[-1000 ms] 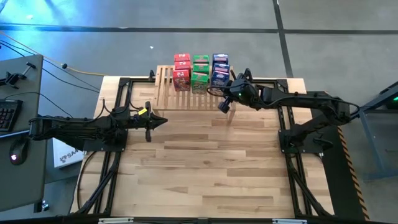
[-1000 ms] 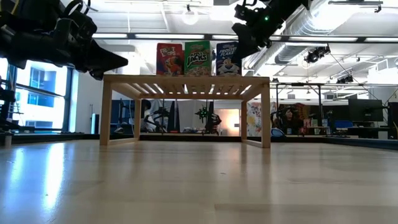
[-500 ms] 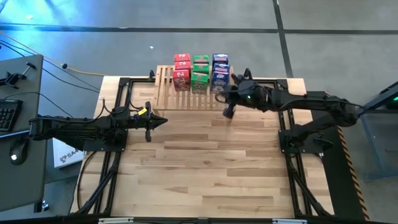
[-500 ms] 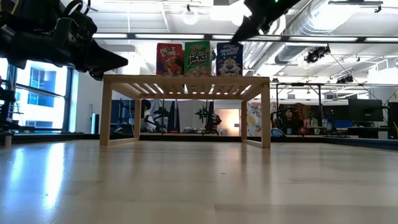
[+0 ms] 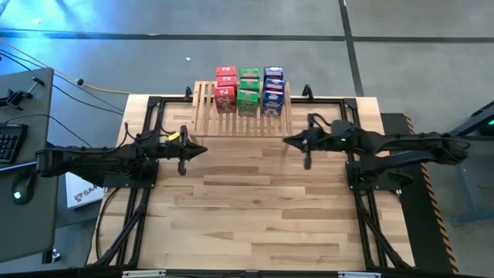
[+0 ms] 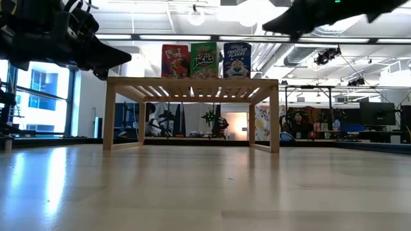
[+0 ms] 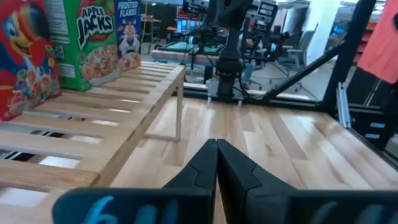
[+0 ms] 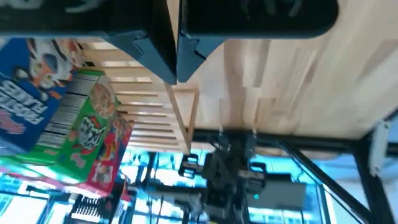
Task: Stack cereal on shelf
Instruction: Return to Home Position
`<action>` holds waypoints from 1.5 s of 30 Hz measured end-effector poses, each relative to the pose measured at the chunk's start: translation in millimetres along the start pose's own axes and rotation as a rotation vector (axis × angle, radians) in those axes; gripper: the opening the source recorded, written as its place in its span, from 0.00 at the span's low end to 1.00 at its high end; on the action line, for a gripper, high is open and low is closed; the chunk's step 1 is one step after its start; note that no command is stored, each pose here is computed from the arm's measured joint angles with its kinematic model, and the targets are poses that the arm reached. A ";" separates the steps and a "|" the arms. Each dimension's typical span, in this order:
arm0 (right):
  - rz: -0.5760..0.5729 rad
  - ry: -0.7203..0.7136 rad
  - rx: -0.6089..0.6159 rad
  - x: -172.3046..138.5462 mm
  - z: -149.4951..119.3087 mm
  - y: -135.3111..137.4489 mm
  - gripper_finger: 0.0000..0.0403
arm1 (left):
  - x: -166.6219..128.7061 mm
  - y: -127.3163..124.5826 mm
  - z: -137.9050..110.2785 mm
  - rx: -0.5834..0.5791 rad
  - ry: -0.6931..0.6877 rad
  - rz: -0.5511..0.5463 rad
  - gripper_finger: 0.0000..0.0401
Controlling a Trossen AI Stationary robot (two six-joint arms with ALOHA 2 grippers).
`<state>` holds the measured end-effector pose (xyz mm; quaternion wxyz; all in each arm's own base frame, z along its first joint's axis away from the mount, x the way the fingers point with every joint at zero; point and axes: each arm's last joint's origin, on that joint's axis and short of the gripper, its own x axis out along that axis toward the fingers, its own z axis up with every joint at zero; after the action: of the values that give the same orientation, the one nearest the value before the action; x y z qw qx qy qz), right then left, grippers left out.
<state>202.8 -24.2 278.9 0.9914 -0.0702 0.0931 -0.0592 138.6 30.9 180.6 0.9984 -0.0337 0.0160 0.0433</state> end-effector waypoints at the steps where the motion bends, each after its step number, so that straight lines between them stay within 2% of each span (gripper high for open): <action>1: 0.001 -0.016 0.002 -7.5 -1.4 0.2 0.00 | -0.7 1.3 0.6 -0.003 -0.004 -0.005 0.01; 9: -0.017 -0.156 -0.005 -58.9 -12.6 1.1 0.00 | -6.7 16.0 5.1 -0.020 -0.037 0.016 0.01; 16: -0.044 -0.197 0.000 -86.1 -34.5 3.3 0.00 | -10.6 27.4 5.9 -0.029 -0.044 0.083 0.01; 24: -0.091 -0.256 0.031 -109.0 -52.7 4.5 0.00 | -14.6 34.6 4.7 -0.034 -0.054 0.097 0.01; 30: -0.178 -0.307 0.045 -114.5 -73.2 5.2 0.00 | -21.3 39.4 -5.7 -0.064 -0.109 0.142 0.01; 35: -0.189 -0.273 0.068 -108.7 -81.3 6.0 0.00 | -23.4 43.2 -5.3 -0.054 -0.112 0.175 0.01; 45: -0.285 -0.226 0.108 -97.2 -104.8 6.7 0.00 | -28.2 48.9 -5.3 -0.039 -0.107 0.227 0.01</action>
<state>88.5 -18.3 193.1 0.9794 -0.0355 -0.0329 -0.1959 106.1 76.7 173.1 0.9856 -0.0488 -0.0346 0.1580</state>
